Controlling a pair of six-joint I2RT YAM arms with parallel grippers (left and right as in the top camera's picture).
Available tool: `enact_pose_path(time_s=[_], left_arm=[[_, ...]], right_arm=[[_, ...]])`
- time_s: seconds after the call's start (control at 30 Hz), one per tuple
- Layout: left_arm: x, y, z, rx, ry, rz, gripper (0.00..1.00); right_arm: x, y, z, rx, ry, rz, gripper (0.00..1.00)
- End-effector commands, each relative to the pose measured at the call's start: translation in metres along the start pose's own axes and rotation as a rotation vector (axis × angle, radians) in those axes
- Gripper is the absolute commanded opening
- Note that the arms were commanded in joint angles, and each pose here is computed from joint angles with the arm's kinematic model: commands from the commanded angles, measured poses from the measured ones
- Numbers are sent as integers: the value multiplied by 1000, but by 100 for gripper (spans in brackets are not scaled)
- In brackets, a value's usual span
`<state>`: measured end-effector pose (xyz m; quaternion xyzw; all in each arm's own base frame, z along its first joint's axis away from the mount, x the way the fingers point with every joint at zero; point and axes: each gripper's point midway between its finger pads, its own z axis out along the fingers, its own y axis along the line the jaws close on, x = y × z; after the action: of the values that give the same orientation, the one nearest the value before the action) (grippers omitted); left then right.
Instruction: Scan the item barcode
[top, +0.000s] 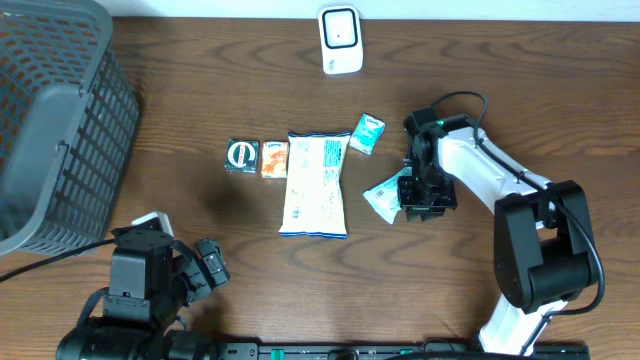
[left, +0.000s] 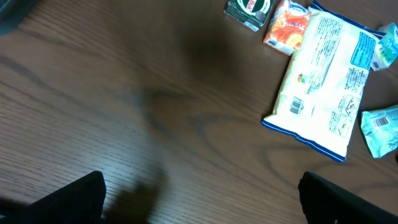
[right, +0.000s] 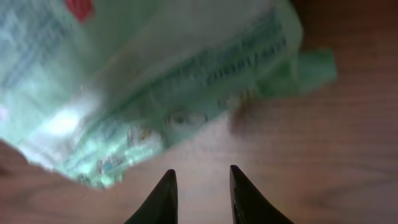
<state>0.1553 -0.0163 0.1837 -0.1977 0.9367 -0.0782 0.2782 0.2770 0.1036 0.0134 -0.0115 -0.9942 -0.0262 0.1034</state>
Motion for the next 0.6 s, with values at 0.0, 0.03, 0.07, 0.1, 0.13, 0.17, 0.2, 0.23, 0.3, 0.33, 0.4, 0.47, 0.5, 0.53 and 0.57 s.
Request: enact_pose_path(time_s=[0.0,0.03,0.07,0.1,0.13,0.17,0.2,0.23,0.3,0.33,0.4,0.47,0.5,0.53,0.57], left_arm=[[0,2,0,-9,-5,0,98],[0,2,0,-9,-5,0,97],[0,2,0,-9,-5,0,98],[0,2,0,-9,-5,0,98],[0,2,0,-9,-5,0,97],[0,2,0,-9,-5,0,98],[0,2,0,-9,-5,0,98],[0,2,0,-9,-5,0,97],[0,2,0,-9,-5,0,98],[0,2,0,-9,-5,0,98],[0,2,0,-9,-5,0,98],[0,2,0,-9,-5,0,98],[0,2,0,-9,-5,0,98],[0,2,0,-9,-5,0,98],[0,2,0,-9,-5,0,98]], right_arm=[[-12,-3,2,43,-62,0,22],[-17,-6,2,59,-85,0,23],[-22,-7,1,71,-105,0,24],[-28,-9,1,84,-129,1,25],[-32,-11,0,92,-149,8,27],[-36,-12,-1,95,-166,20,29],[-41,-12,-2,90,-183,28,29],[-46,-11,-3,79,-204,32,29],[-55,-6,-4,52,-239,30,28],[-59,-3,-5,38,-254,27,29],[-65,7,-7,-11,-276,17,29],[-69,18,-8,-65,-291,6,30],[-72,24,-10,-94,-301,1,31],[-74,27,-11,-114,-308,-4,32],[-76,32,-12,-136,-314,-9,32]])
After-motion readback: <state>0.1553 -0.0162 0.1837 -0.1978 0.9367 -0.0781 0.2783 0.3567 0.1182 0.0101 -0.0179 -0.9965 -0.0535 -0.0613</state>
